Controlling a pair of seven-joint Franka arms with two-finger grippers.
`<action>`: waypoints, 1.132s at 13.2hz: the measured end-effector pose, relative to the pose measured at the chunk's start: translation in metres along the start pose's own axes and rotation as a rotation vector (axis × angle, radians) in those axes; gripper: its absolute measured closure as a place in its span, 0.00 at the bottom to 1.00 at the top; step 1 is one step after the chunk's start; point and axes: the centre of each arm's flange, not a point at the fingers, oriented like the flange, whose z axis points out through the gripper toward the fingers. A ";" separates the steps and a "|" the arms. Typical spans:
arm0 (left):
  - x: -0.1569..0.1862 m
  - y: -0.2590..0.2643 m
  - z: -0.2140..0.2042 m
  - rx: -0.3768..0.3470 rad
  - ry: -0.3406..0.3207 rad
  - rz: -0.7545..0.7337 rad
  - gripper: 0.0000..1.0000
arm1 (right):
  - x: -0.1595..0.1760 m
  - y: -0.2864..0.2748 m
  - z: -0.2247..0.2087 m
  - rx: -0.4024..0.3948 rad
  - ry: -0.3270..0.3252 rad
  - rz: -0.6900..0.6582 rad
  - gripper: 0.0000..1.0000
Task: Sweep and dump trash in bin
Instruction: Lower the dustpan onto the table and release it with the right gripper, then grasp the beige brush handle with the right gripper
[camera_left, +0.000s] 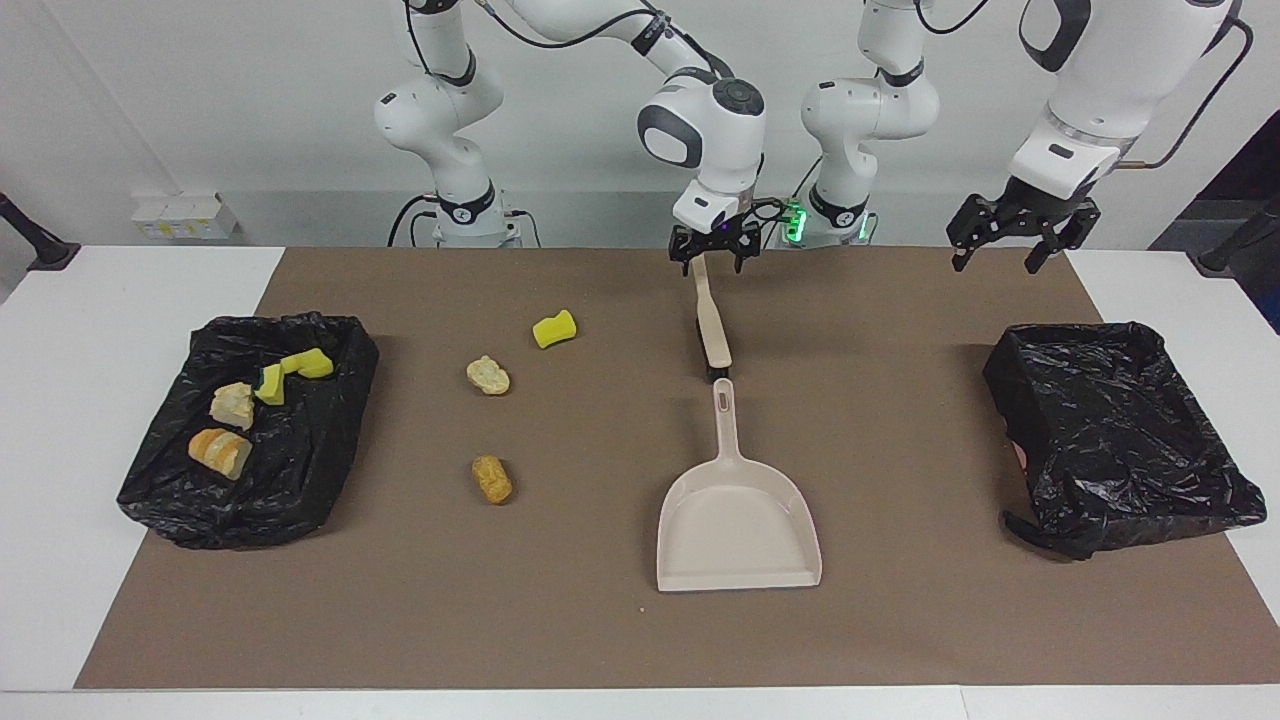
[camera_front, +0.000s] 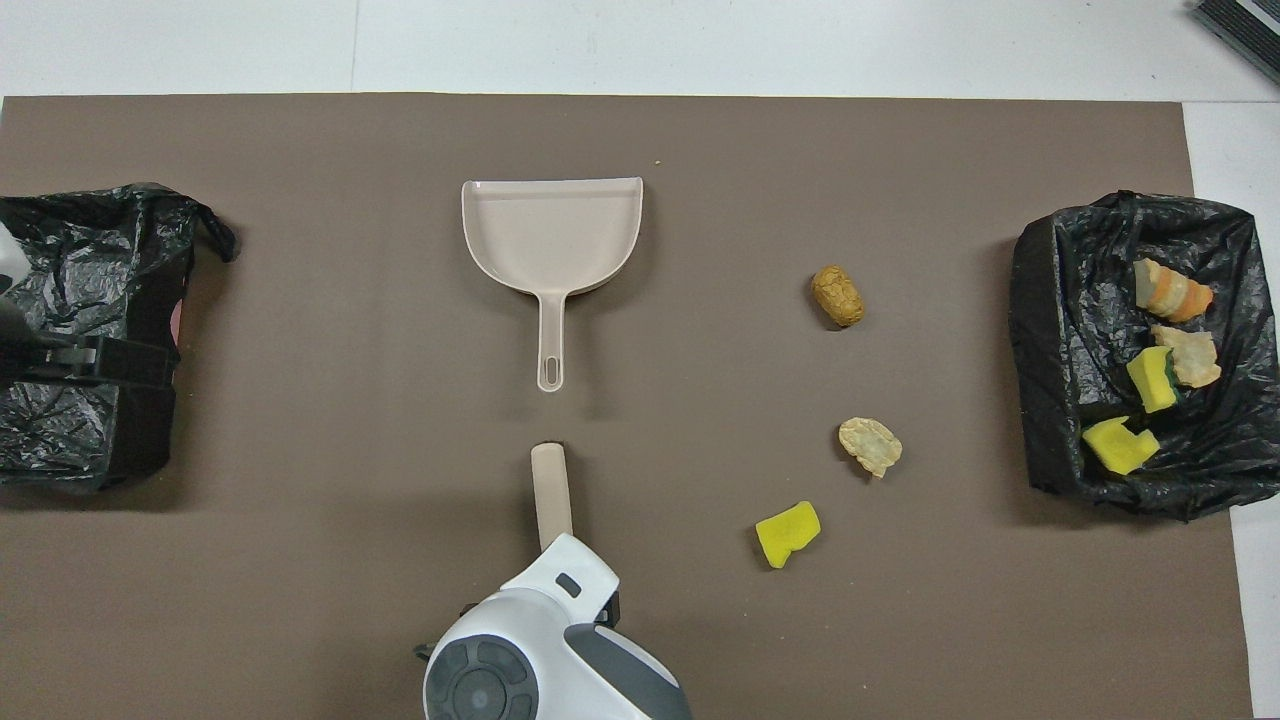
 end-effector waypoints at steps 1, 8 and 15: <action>0.000 0.000 0.000 0.000 0.000 0.000 0.00 | -0.006 0.004 0.010 -0.001 0.001 -0.004 0.00; 0.000 0.000 0.000 0.000 0.000 0.000 0.00 | -0.031 0.012 0.026 -0.013 0.002 -0.031 0.13; 0.000 0.000 0.000 0.000 0.000 0.000 0.00 | -0.031 0.015 0.028 -0.015 0.002 -0.029 0.66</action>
